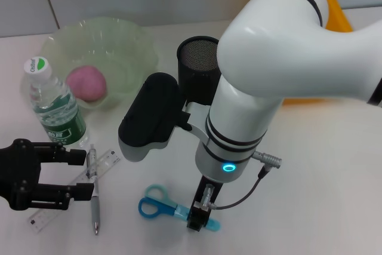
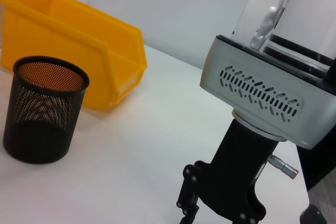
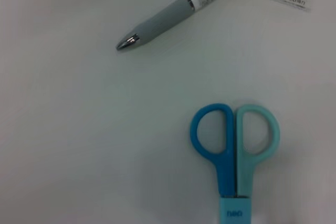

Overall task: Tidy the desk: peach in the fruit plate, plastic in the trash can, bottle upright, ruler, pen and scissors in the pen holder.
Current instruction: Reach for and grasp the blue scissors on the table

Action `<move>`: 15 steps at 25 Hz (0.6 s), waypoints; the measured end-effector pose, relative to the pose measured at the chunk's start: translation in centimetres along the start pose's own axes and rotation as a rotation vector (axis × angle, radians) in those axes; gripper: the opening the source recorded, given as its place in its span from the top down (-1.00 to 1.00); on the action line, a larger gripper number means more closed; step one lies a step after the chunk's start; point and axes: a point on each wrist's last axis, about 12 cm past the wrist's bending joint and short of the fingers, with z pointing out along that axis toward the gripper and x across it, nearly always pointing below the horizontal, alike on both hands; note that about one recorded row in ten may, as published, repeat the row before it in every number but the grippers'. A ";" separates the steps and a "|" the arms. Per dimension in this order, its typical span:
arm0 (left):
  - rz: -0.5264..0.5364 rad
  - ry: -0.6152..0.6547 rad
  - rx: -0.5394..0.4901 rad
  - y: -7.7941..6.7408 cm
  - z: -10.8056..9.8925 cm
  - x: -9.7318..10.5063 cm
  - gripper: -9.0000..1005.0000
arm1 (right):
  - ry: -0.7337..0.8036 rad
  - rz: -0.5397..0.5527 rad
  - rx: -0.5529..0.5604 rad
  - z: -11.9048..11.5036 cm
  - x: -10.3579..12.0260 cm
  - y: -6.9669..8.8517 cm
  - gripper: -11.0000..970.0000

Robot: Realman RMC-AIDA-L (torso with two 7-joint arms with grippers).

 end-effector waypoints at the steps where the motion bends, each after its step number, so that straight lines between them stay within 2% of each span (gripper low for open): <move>1: 0.000 0.000 0.000 0.0 0.0 0.0 -0.51 | -0.001 0.000 -0.002 0.0 0.0 0.0 0.11; 15: 0.009 0.000 -0.002 0.1 0.1 -0.3 -0.51 | 0.013 -0.003 -0.019 0.1 0.1 0.2 0.15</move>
